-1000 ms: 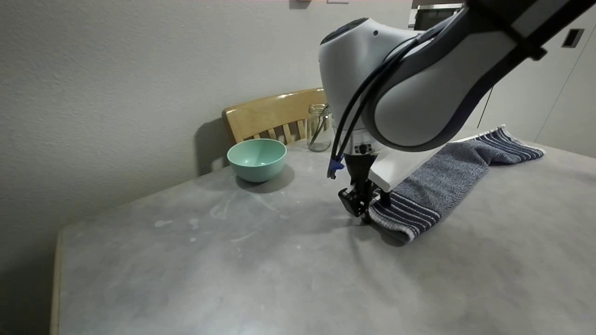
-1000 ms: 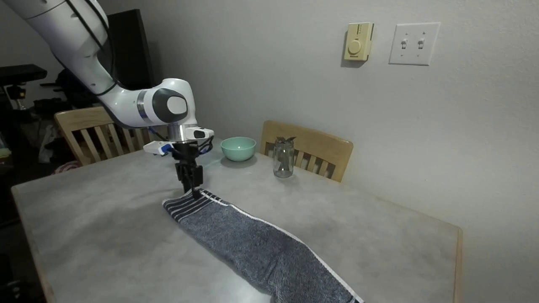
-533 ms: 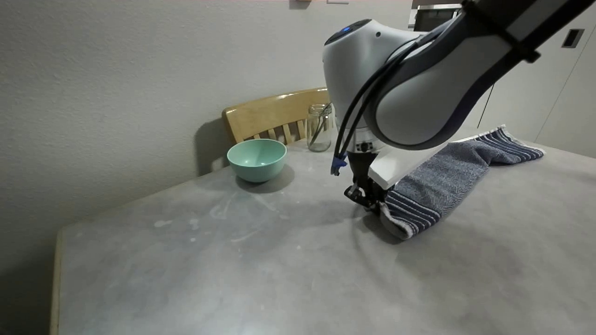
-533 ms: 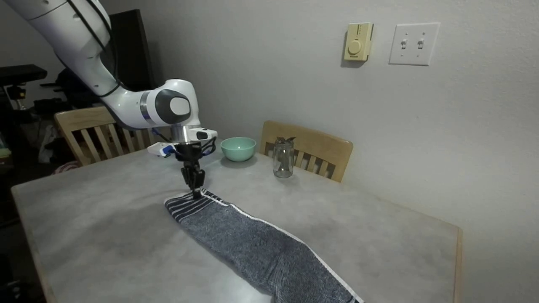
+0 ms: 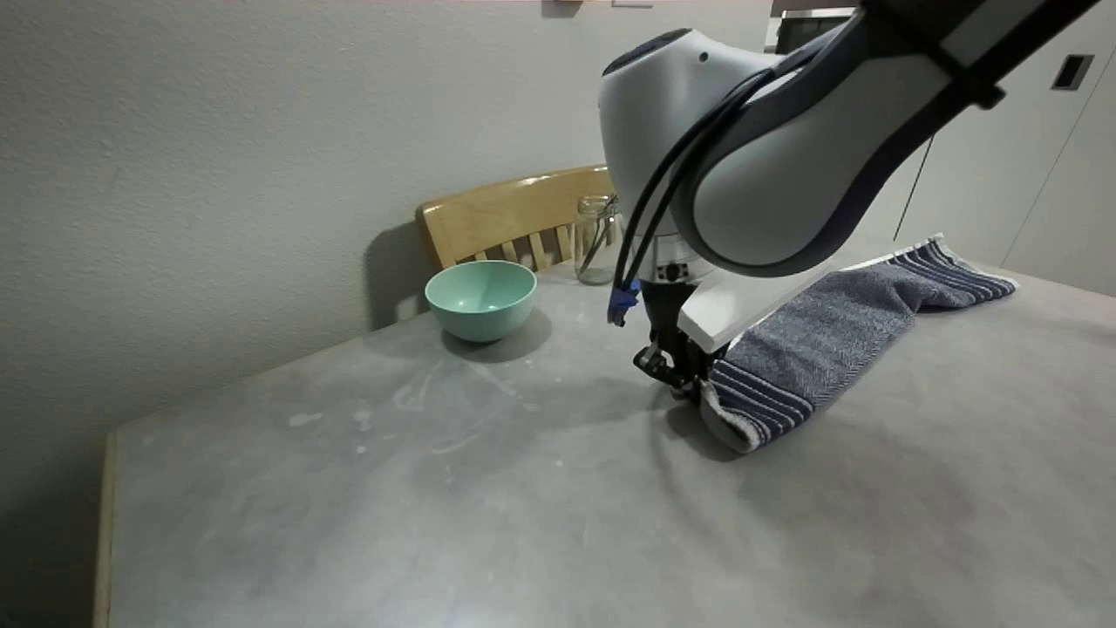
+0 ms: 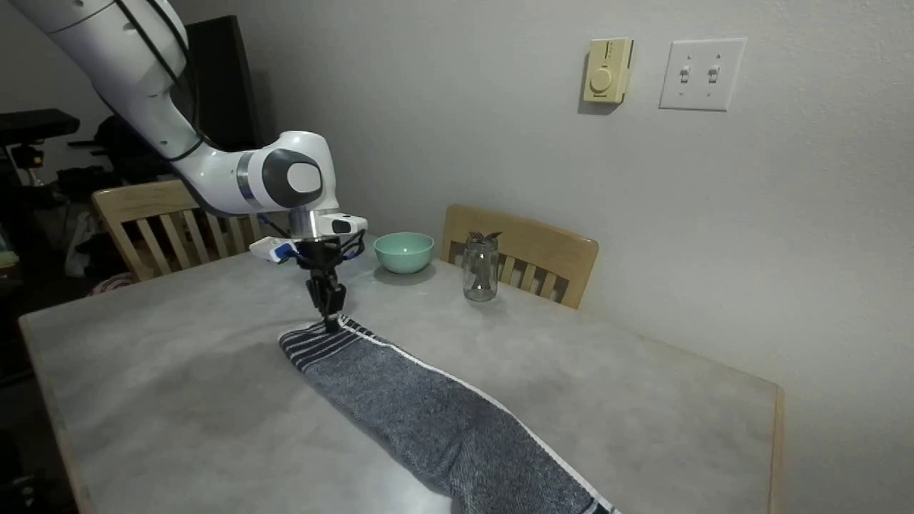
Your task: Partially unfold the towel on the table
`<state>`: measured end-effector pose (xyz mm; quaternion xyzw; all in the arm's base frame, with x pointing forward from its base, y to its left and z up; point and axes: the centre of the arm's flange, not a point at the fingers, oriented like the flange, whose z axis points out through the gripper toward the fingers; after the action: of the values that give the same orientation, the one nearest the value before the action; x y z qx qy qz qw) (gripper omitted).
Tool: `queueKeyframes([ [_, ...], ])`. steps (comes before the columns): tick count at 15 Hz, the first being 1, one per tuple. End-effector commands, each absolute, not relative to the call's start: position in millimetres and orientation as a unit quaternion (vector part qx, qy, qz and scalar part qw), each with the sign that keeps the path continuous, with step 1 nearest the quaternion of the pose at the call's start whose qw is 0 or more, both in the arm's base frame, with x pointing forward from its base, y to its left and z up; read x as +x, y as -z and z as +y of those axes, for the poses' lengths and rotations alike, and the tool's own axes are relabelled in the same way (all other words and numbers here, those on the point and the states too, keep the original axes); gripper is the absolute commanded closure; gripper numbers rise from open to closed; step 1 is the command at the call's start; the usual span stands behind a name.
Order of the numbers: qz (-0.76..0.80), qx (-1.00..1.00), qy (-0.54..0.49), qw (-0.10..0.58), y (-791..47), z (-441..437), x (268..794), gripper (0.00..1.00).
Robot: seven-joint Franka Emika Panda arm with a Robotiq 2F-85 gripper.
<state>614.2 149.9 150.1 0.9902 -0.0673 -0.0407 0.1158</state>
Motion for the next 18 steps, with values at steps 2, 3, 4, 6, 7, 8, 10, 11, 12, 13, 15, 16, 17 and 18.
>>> queueKeyframes([
  [2, -0.021, 0.995, 0.055, 0.081, -159, 196, 625, 0.98],
  [3, -0.011, 0.996, 0.056, 0.075, -162, 206, 626, 0.98],
  [4, 0.002, 0.996, 0.057, 0.066, -167, 216, 628, 0.98],
  [6, 0.025, 0.997, 0.058, 0.048, -175, 232, 629, 0.98],
  [7, 0.035, 0.997, 0.058, 0.044, -177, 238, 630, 0.98],
  [8, 0.043, 0.996, 0.06, 0.039, -180, 243, 630, 0.98],
  [10, 0.054, 0.996, 0.061, 0.033, -181, 247, 630, 0.98],
  [11, 0.057, 0.996, 0.063, 0.03, -181, 247, 630, 0.98],
  [12, 0.061, 0.996, 0.064, 0.027, -181, 247, 630, 0.68],
  [13, 0.064, 0.996, 0.065, 0.026, -180, 247, 630, 0.66],
  [15, 0.073, 0.995, 0.065, 0.02, -180, 248, 629, 0.53],
  [16, 0.077, 0.995, 0.065, 0.017, -182, 248, 628, 0.47],
  [17, 0.081, 0.995, 0.063, 0.016, -184, 248, 627, 0.38],
  [18, 0.082, 0.995, 0.06, 0.014, -189, 247, 626, 0.32],
])
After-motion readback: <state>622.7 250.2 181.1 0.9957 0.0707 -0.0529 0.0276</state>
